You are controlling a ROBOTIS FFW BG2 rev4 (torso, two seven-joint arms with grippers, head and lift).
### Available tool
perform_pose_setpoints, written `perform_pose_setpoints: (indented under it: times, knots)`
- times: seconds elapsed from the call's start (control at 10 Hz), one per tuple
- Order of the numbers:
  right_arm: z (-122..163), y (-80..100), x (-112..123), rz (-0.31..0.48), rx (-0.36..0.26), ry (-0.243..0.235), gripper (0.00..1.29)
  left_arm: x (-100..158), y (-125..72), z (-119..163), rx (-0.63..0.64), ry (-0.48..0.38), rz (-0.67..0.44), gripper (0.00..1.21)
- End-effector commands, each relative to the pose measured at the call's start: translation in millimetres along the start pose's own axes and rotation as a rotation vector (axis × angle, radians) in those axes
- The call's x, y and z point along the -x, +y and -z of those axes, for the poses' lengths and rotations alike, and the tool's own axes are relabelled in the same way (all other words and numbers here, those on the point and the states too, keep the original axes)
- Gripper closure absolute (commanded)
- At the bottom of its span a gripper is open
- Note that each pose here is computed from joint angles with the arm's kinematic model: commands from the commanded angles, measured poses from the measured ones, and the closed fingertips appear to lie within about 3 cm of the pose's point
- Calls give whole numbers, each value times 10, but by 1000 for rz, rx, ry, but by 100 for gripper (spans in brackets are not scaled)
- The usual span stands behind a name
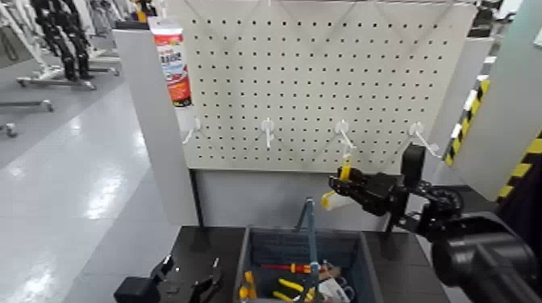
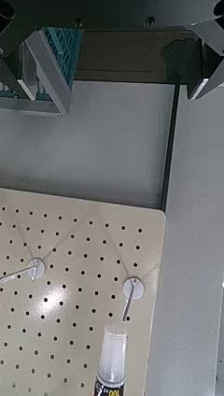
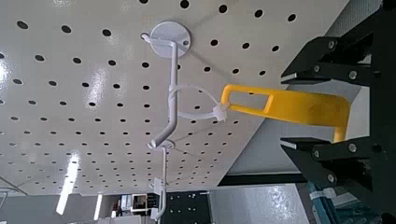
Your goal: Put the yellow roller into the crate.
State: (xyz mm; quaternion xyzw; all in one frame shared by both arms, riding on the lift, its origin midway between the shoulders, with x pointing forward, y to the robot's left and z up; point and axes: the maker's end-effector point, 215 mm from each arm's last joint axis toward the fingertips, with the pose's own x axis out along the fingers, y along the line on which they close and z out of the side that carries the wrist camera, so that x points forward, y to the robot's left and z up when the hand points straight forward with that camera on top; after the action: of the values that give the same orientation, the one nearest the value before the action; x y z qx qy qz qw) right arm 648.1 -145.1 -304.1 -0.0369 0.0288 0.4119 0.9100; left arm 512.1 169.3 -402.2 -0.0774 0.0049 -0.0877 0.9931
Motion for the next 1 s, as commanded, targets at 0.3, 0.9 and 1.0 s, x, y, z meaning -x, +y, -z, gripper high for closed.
perform_pose_setpoints:
  times: [0.3, 0.9, 1.0]
  knots:
    - [-57, 55, -10, -6, -6, -25, 128, 13, 21, 8, 3, 1, -1, 11]
    - [-183, 123, 143, 23, -13, -72, 128, 9, 25, 15, 3, 3, 1, 11]
    - [-227, 155, 184, 32, -12, -80, 128, 10, 28, 20, 3, 5, 2, 11]
